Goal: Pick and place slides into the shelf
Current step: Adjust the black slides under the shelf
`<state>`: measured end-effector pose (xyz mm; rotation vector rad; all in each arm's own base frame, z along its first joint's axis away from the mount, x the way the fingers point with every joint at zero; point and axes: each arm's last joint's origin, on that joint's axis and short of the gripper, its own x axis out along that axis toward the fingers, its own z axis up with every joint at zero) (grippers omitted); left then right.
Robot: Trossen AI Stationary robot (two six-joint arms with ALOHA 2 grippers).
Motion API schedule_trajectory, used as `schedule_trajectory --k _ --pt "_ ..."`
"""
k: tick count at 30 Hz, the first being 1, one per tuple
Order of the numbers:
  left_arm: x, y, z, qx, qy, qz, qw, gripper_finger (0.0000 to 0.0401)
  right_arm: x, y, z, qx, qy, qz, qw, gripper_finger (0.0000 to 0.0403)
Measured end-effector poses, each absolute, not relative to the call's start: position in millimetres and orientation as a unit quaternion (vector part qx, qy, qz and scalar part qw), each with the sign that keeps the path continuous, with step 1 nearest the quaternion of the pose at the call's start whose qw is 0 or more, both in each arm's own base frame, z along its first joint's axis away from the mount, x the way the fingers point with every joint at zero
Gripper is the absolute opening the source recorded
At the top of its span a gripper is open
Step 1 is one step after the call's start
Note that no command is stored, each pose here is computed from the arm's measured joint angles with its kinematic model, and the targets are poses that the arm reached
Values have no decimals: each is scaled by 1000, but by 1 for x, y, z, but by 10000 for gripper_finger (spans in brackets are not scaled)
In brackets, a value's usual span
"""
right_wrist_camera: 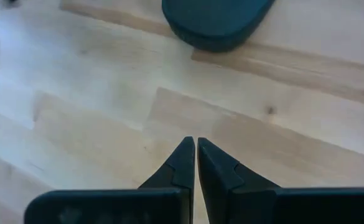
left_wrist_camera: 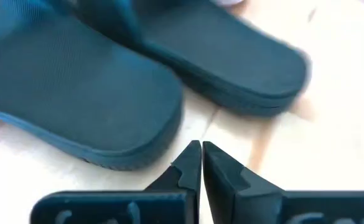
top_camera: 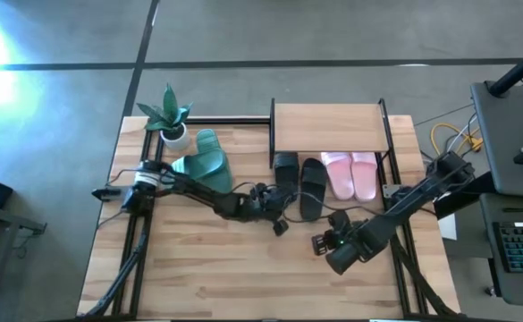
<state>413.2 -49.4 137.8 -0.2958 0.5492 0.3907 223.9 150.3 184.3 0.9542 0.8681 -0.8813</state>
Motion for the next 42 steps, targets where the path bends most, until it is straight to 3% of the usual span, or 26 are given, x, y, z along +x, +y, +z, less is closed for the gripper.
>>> schedule_trajectory --k 11,18,35,42 --pt "398 -100 155 -131 272 130 945 1 245 108 140 370 387 -446 718 13" --pt "395 -107 154 -120 273 136 945 1 248 81 140 353 359 -478 720 13" --pt "410 -20 144 -140 265 240 923 1 239 83 191 372 311 -417 769 13" --pt "410 -22 148 -142 268 213 929 1 211 85 178 398 417 -423 700 13"
